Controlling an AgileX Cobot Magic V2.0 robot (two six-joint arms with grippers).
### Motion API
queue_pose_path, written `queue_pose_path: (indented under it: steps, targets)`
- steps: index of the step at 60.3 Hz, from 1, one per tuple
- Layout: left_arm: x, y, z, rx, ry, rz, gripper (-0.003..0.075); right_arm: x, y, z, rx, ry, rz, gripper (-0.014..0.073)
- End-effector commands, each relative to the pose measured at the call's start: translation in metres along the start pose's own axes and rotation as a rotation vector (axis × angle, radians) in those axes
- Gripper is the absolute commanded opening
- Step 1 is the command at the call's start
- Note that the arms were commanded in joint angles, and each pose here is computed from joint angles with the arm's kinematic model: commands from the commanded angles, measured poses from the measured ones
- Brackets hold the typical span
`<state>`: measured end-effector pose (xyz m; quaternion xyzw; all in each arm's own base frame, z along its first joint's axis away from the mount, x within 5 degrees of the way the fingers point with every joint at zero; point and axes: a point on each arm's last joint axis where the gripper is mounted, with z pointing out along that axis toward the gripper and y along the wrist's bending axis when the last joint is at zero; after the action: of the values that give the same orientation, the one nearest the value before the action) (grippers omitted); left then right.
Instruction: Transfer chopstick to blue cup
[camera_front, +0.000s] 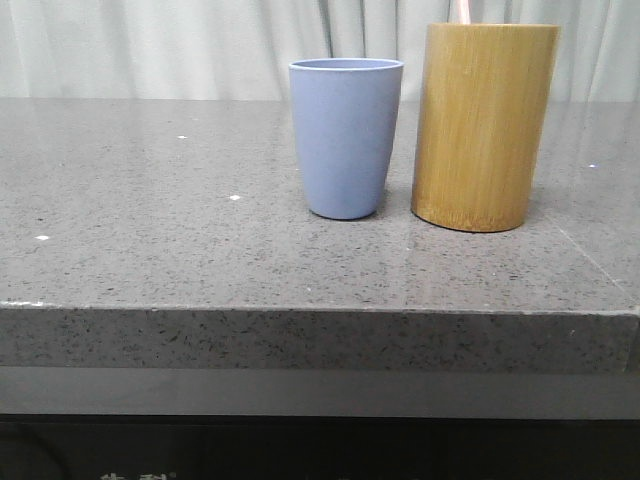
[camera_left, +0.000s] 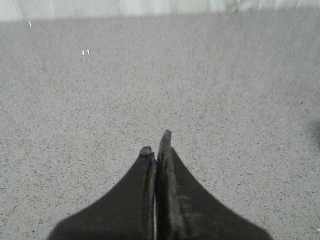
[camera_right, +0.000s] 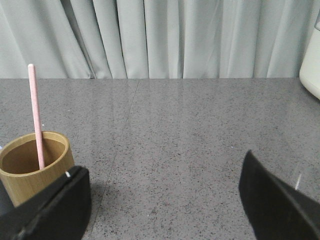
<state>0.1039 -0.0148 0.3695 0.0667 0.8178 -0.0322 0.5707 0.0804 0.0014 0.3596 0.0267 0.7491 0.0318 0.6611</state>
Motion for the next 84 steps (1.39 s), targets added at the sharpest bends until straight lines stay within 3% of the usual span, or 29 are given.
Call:
queue_pose_path:
  steps: [1, 12, 23, 43, 57, 71, 76, 84]
  targets:
    - [0.008, 0.000, -0.021, 0.002, -0.177, -0.017, -0.0019, -0.017, 0.001, 0.002, -0.002, -0.099, -0.008, 0.0615]
    - [0.040, -0.001, -0.048, 0.006, -0.281, -0.025, -0.0019, -0.017, 0.005, 0.026, -0.045, -0.055, -0.010, 0.0615]
    - [0.050, -0.001, -0.062, 0.006, -0.346, -0.026, -0.0019, -0.022, 0.022, 0.066, -0.144, -0.034, -0.020, 0.0615]
    - [0.050, -0.001, -0.063, 0.006, -0.348, -0.026, -0.0019, -0.053, 0.094, 0.155, -0.355, 0.041, -0.056, 0.0615]
    - [0.050, -0.001, -0.063, 0.006, -0.348, -0.026, -0.0019, -0.054, 0.119, 0.213, -0.362, 0.085, -0.065, 0.0615]
    - [0.050, -0.001, -0.063, 0.006, -0.348, -0.026, -0.0019, -0.041, 0.129, 0.243, -0.356, 0.125, -0.072, 0.0611]
    - [0.050, -0.001, -0.063, 0.006, -0.348, -0.026, -0.0019, -0.038, 0.129, 0.246, -0.355, 0.135, -0.074, 0.0567]
    - [0.050, -0.001, -0.063, 0.006, -0.348, -0.026, -0.0019, -0.037, 0.130, 0.247, -0.355, 0.136, -0.074, 0.0373]
